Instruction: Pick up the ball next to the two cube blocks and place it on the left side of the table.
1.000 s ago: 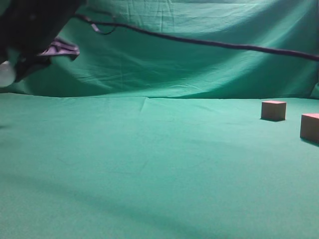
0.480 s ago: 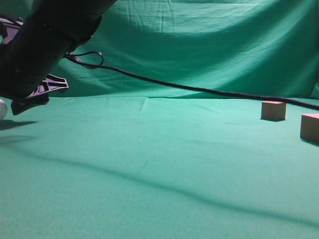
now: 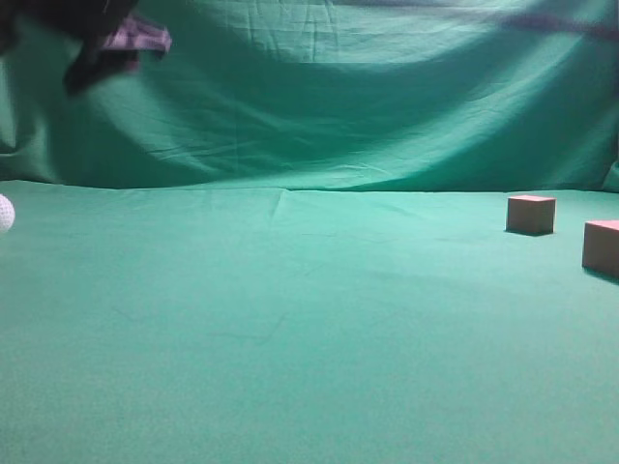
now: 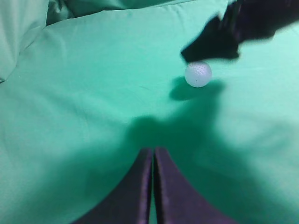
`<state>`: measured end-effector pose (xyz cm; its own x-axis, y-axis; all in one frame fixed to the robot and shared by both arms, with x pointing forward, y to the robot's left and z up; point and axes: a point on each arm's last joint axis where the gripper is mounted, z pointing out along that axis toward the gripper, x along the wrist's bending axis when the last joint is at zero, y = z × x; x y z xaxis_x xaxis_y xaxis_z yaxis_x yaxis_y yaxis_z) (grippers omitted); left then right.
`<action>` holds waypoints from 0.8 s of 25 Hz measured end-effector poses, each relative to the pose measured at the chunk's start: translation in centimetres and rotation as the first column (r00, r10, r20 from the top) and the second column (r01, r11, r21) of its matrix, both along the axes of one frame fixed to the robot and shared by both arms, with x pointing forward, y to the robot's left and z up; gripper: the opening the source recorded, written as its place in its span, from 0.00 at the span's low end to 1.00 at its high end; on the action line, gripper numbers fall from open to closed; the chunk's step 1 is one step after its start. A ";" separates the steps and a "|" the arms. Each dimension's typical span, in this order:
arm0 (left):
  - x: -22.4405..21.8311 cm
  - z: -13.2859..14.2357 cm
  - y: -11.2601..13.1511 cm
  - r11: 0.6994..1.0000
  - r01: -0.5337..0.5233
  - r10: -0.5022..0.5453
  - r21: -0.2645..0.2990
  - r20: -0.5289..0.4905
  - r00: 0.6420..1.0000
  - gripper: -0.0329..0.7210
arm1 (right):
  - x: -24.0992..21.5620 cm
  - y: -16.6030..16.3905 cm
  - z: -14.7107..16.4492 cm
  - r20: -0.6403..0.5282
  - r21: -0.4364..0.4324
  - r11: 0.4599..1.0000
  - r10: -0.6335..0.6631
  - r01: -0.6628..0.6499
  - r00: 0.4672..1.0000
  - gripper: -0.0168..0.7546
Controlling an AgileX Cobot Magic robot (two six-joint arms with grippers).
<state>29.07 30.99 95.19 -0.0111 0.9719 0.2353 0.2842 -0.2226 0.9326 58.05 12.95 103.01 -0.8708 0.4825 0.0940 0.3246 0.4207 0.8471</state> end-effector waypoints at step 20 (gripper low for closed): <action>0.0 0.0 0.0 1.000 0.000 0.000 0.000 0.000 1.000 0.04 | -8.8 -19.9 21.3 -0.058 -0.233 0.959 -0.181 0.164 0.982 0.02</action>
<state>29.07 30.99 95.19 -0.0111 0.9719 0.2353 0.2842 -0.2226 0.9326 49.27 -6.91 124.29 -0.7669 0.6412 0.0288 0.4701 0.5305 0.7054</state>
